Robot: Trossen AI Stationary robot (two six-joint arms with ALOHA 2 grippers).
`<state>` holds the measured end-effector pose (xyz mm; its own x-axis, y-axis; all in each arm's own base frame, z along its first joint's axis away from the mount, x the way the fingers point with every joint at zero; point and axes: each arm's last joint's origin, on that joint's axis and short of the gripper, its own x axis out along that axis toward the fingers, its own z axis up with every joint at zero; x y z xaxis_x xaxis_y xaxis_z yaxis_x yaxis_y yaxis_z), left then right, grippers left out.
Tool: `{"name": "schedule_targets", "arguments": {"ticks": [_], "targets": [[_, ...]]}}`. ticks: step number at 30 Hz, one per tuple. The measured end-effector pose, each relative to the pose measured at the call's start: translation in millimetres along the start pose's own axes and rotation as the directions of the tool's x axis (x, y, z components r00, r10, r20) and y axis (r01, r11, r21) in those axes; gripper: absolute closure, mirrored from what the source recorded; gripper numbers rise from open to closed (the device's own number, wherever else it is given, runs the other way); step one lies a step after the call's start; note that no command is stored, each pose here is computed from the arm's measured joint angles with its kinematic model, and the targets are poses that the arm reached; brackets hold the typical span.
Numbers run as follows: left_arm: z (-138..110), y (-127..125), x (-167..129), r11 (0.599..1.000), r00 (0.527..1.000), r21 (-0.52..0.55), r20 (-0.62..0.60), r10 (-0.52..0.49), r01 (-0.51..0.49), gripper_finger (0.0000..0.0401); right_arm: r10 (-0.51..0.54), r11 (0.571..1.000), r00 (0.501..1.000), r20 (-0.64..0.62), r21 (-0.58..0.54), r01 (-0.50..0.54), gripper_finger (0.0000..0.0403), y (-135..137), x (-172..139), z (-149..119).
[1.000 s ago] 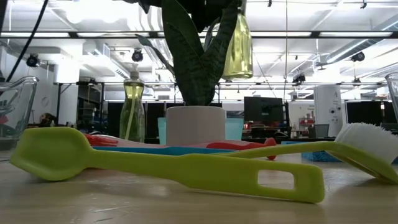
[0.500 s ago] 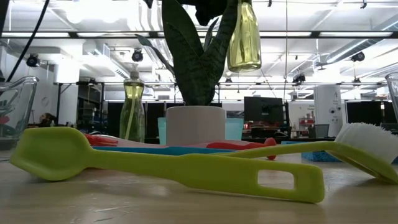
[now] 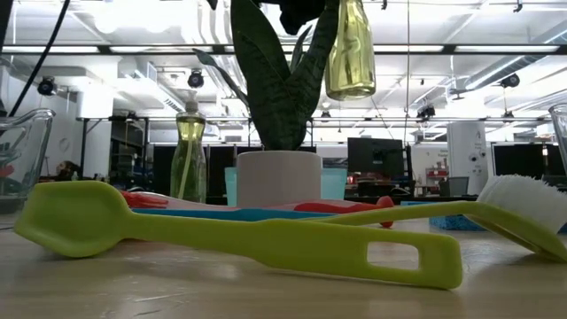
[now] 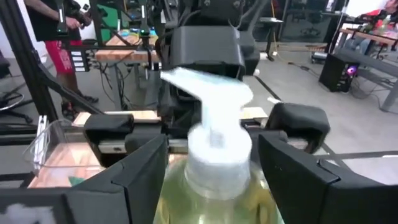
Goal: Pick & Place Kitchen Sink Supplies
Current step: Put the yellow soap dispenser into the right transparent bin
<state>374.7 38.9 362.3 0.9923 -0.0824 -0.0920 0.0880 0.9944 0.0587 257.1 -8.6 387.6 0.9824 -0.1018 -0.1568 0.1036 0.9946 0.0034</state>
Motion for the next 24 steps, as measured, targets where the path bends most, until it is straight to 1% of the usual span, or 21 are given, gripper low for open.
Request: {"name": "schedule_targets", "arguments": {"ticks": [5,11,15,21,24], "targets": [[-0.7,-0.2,0.0,1.000,1.000,-0.001,-0.007,-0.001,0.001,0.0183,0.000,1.000,1.000,0.000,-0.012,0.000,0.0170,0.2,2.2,3.9],[-0.8,-0.2,0.0,1.000,1.000,-0.001,-0.008,-0.001,0.001,0.0183,0.000,1.000,1.000,-0.015,-0.015,0.000,0.0194,0.2,2.4,2.3],[-1.5,-0.2,0.0,1.000,1.000,0.001,-0.013,-0.001,0.001,0.0183,0.000,1.000,1.000,-0.027,-0.014,0.000,0.0222,0.2,2.4,1.1],[-2.1,-0.2,0.1,1.000,1.000,0.007,-0.017,0.003,-0.003,0.0183,0.000,1.000,1.000,-0.025,-0.014,0.000,0.0277,0.2,2.2,1.3],[-2.1,0.0,0.0,1.000,1.000,0.009,-0.017,0.007,-0.007,0.0183,0.000,1.000,1.000,-0.026,-0.013,0.000,0.0289,0.1,2.2,1.3]]}}
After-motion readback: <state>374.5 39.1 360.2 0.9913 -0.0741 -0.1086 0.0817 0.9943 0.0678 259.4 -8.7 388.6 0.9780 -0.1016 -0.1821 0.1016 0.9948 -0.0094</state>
